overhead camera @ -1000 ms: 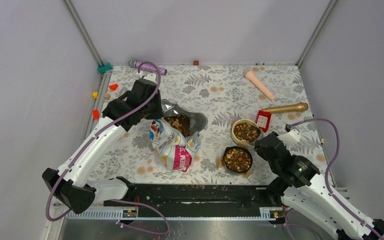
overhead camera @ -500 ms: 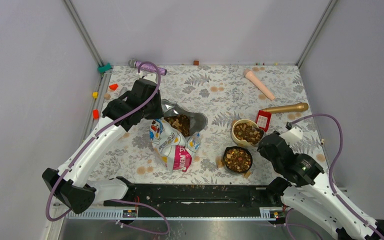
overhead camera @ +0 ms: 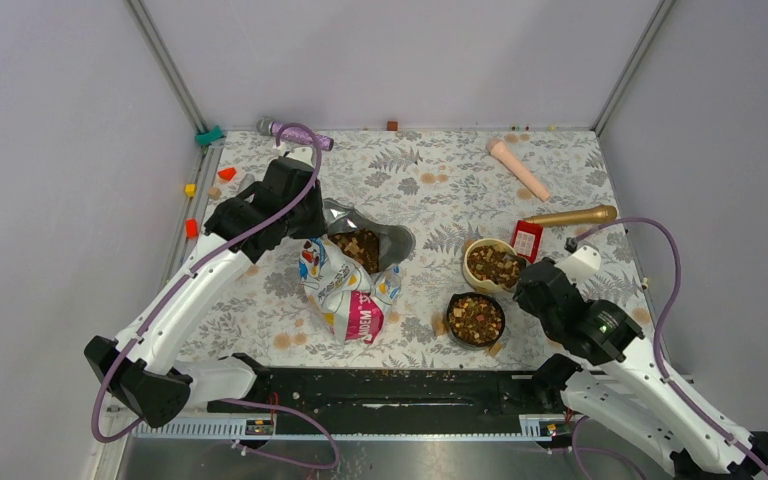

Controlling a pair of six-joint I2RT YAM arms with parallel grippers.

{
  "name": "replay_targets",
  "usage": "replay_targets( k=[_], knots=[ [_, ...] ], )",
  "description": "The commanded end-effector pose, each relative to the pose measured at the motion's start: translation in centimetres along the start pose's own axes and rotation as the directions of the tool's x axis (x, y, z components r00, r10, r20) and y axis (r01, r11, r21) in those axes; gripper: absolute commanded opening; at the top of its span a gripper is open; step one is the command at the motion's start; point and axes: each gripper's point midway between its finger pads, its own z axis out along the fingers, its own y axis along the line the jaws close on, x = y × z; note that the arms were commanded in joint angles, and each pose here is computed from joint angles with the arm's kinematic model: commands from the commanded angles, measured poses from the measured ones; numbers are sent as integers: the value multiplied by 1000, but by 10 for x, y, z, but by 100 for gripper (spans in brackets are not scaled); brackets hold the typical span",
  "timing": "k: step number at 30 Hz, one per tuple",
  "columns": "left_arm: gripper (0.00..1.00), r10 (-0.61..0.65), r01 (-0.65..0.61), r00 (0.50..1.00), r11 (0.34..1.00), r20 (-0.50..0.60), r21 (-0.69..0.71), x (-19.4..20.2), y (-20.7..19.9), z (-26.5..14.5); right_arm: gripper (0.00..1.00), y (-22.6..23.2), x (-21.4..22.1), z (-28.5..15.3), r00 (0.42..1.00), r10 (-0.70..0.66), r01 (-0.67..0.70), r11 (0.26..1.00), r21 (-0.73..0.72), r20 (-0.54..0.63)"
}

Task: Serve the pet food
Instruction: Pour the pet food into the pet food bowl.

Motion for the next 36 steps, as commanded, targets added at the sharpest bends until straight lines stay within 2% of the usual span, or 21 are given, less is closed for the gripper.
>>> replay_targets(
  k=[1, 11, 27, 36],
  knots=[
    [0, 7, -7, 1000, 1000, -7, 7, -2, -2, -1, 0, 15, -22, -3, 998, 11, -10, 1000, -21, 57],
    [0, 9, -9, 1000, 1000, -7, 7, -2, -2, 0, 0, 28, -27, 4, 998, 29, -27, 999, -30, 50],
    [0, 10, -10, 1000, 1000, -9, 9, -2, -2, 0, 0, 37, -20, 12, 996, 17, -21, 999, -40, -87],
    [0, 10, -10, 1000, 1000, -7, 9, -2, -2, -1, 0, 27, -25, 9, 993, -50, 52, 999, 17, -109]
  ],
)
